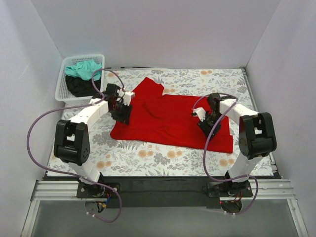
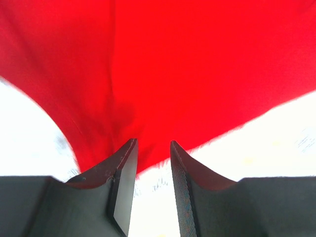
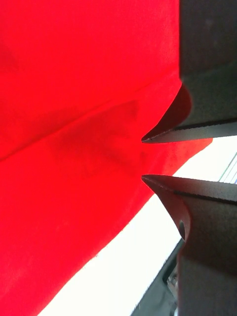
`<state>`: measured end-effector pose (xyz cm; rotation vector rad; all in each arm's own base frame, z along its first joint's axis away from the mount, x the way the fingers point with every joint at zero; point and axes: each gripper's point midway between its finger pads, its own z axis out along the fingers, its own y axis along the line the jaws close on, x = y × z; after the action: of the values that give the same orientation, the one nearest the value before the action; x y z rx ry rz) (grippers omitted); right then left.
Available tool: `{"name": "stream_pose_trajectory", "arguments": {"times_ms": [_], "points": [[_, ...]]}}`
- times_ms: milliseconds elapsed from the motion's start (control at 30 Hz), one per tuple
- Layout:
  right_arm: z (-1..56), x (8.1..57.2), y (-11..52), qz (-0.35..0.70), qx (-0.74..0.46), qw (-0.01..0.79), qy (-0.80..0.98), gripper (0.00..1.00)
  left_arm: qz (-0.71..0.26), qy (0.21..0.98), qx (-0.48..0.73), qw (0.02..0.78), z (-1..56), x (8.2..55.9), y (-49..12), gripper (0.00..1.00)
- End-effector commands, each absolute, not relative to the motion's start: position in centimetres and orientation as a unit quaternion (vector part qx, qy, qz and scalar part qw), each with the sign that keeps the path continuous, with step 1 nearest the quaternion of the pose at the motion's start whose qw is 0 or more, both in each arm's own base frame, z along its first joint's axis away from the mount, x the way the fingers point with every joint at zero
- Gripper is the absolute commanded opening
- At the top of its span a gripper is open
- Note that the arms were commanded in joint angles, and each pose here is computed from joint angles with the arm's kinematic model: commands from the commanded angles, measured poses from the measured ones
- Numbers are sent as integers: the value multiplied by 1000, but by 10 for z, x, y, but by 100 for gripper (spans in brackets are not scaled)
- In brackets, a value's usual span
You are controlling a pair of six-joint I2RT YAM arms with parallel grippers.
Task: Fold and stack the t-shirts
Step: Fold the tshirt
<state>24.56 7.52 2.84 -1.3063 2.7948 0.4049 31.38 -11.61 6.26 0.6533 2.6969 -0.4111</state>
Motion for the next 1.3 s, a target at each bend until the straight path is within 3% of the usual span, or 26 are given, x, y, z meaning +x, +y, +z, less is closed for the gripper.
{"name": "stream_pose_trajectory", "arguments": {"times_ms": [0,200,233,267,367,400,533,867,1267], "points": [[80,280,91,150,-414,85,894,40,-195,921,247,230,108,362,-153,32],[114,377,59,116,-368,172,906,52,-202,895,232,324,145,455,-178,40],[117,390,54,112,-360,182,908,54,-196,902,223,313,127,469,-180,43],[105,403,43,113,-344,174,916,57,-198,889,224,348,154,494,-187,43],[117,445,20,96,-315,210,920,63,-199,896,200,344,138,529,-194,50],[116,464,16,91,-307,222,921,63,-200,883,199,375,160,550,-198,53],[102,498,-2,83,-281,232,927,63,-185,875,186,407,154,586,-201,59],[60,532,-37,61,-252,245,934,57,-151,881,154,420,112,609,-178,60],[23,529,-44,66,-246,221,941,52,-123,895,142,406,61,625,-160,60]]}}
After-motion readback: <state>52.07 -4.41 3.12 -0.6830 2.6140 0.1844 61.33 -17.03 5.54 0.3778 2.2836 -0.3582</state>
